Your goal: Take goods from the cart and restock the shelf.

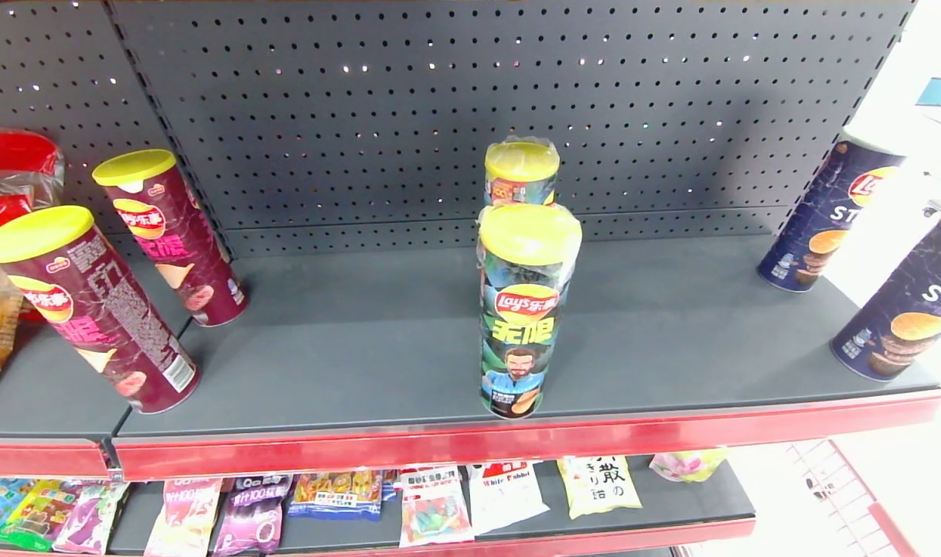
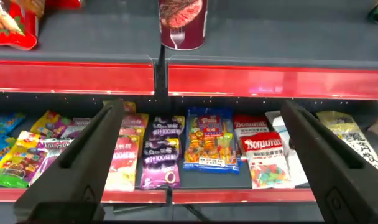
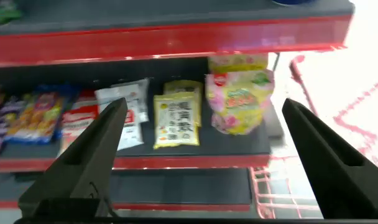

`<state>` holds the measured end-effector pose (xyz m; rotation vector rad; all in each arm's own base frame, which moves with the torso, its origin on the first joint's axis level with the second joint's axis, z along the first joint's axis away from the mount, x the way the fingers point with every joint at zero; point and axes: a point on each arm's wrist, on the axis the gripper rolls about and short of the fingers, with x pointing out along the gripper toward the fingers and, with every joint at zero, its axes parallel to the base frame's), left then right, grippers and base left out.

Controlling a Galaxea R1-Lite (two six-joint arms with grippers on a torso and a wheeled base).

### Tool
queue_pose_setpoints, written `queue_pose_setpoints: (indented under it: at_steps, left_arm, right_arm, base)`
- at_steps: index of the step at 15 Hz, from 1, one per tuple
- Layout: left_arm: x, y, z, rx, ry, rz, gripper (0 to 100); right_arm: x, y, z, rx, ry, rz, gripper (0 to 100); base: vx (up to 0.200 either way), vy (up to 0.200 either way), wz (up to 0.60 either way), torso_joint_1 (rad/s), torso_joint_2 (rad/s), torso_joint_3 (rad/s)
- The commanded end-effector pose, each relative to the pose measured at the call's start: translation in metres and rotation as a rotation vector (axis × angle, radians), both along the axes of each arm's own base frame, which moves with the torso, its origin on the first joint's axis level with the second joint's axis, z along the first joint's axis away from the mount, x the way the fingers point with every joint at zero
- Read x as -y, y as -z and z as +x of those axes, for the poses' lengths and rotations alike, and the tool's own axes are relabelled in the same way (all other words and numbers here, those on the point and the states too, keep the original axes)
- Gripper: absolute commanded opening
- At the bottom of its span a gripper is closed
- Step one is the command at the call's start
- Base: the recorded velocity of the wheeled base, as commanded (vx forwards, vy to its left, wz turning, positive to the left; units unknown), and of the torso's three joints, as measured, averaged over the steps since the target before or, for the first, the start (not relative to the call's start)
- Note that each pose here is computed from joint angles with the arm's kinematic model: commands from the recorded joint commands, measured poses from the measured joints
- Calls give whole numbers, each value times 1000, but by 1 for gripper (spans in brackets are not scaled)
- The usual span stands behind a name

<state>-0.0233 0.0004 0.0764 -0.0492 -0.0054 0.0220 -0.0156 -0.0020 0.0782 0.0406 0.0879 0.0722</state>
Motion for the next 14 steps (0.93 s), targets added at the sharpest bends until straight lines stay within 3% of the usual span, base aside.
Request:
queue_pose_setpoints:
  at_steps: [1, 4, 7, 14]
  left_arm:
    - [0, 1, 0, -7, 4, 5, 100]
    - [0, 1, 0, -7, 11, 26, 100]
    - [0, 1, 0, -7, 13, 31, 100]
    - [0, 1, 0, -7, 13, 34, 100]
  right_arm:
    - [1, 1, 0, -8, 16, -32, 100]
    - [0, 1, 0, -7, -23, -54, 100]
    - [-2, 1, 0, -6, -94, -46, 100]
    - [-2, 1, 0, -7, -85, -46, 100]
  base:
    - [0, 0, 0, 0, 0, 0]
    - [0, 0, 0, 0, 0, 0]
    - [0, 0, 0, 0, 0, 0]
    - [0, 0, 0, 0, 0, 0]
